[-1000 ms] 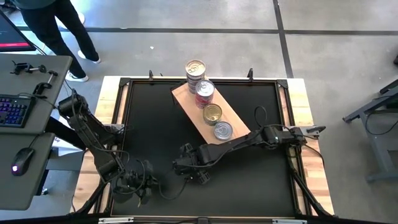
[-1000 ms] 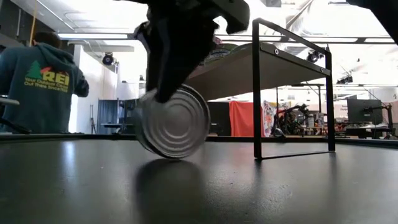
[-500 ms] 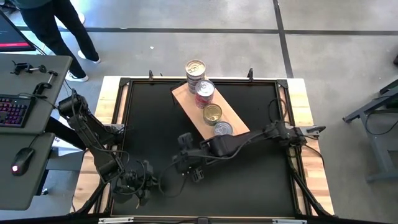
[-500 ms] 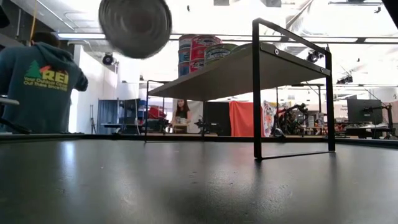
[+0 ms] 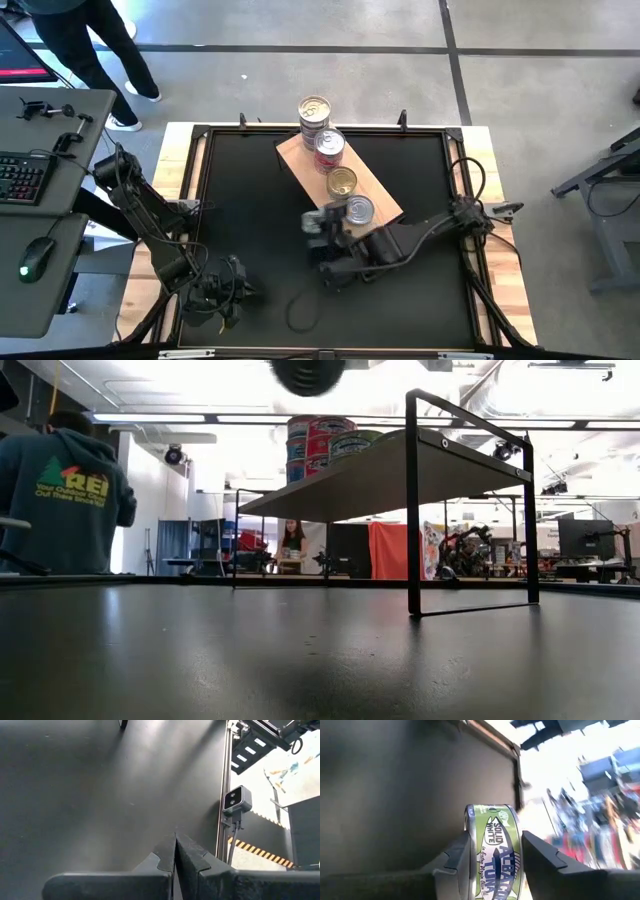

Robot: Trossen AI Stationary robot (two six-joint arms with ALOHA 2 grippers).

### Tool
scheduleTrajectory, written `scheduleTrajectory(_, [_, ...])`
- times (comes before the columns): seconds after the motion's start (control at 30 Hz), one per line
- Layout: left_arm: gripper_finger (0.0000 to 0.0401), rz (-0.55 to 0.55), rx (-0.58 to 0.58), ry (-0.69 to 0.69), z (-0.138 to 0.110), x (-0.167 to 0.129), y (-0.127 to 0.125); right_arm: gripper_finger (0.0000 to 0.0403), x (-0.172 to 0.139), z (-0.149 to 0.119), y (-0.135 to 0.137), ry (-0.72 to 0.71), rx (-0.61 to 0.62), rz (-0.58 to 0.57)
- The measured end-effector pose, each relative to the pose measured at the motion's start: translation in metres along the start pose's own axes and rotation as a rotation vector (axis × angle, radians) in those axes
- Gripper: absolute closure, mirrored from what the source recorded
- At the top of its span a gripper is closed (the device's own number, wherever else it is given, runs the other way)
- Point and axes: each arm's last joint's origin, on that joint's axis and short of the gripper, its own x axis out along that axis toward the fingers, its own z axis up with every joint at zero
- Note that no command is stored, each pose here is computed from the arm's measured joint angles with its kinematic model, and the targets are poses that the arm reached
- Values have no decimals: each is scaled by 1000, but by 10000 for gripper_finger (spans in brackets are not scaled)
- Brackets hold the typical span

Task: Stack canned seafood by type on shelf
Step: Stack the green tuna can on top of the green tuna can on the shelf

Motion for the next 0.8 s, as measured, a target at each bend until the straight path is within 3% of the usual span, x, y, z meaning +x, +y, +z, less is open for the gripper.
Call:
scheduleTrajectory(0.17, [401, 11, 1, -25, 1, 0, 0, 285, -19, -27, 7, 162, 29, -112])
scheduleTrajectory(0.5, [401, 34, -12, -69, 4, 2, 2, 285, -31, -42, 5, 149, 54, -158])
scheduleTrajectory(0.8, [401, 4, -72, -31, 3, 1, 0, 285, -29, -93, -5, 233, 92, -200])
